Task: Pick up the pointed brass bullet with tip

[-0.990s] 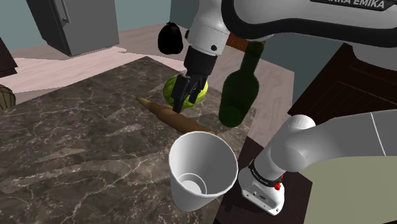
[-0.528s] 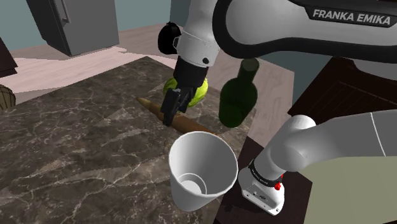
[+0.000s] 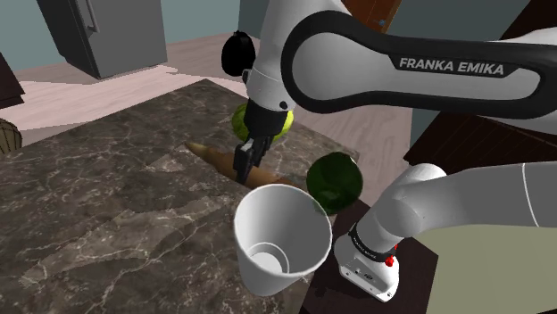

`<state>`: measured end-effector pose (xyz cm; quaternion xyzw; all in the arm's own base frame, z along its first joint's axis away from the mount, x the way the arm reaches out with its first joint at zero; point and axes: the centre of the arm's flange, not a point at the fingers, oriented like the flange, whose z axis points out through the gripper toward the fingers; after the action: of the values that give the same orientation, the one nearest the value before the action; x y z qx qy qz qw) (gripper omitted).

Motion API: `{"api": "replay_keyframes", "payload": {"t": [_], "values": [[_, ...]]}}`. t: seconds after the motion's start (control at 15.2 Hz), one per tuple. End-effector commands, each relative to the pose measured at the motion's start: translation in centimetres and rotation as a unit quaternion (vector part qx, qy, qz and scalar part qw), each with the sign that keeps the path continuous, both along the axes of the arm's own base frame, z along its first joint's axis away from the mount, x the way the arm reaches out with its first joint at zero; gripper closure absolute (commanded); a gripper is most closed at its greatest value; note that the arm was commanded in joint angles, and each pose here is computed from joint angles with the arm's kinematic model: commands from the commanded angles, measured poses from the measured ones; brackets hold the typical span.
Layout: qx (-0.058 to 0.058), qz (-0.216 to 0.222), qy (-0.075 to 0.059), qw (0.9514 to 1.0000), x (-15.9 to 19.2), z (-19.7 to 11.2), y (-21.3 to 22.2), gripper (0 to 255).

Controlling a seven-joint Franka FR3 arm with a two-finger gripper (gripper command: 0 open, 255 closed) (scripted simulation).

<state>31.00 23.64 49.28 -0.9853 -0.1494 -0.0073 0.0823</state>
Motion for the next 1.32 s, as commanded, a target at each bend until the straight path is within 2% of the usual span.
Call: {"api": "replay_keyframes", "payload": {"t": [0.0, 0.46, 1.25], "values": [[-0.011, 0.002, 0.002, 0.9999, -0.1, -0.3, -0.1, 255], [-0.01, 0.003, 0.002, 0.9999, 0.0, -0.9, -0.5, 255], [-0.01, 0.003, 0.002, 0.9999, 0.0, 5.4, -0.5, 255]]}}
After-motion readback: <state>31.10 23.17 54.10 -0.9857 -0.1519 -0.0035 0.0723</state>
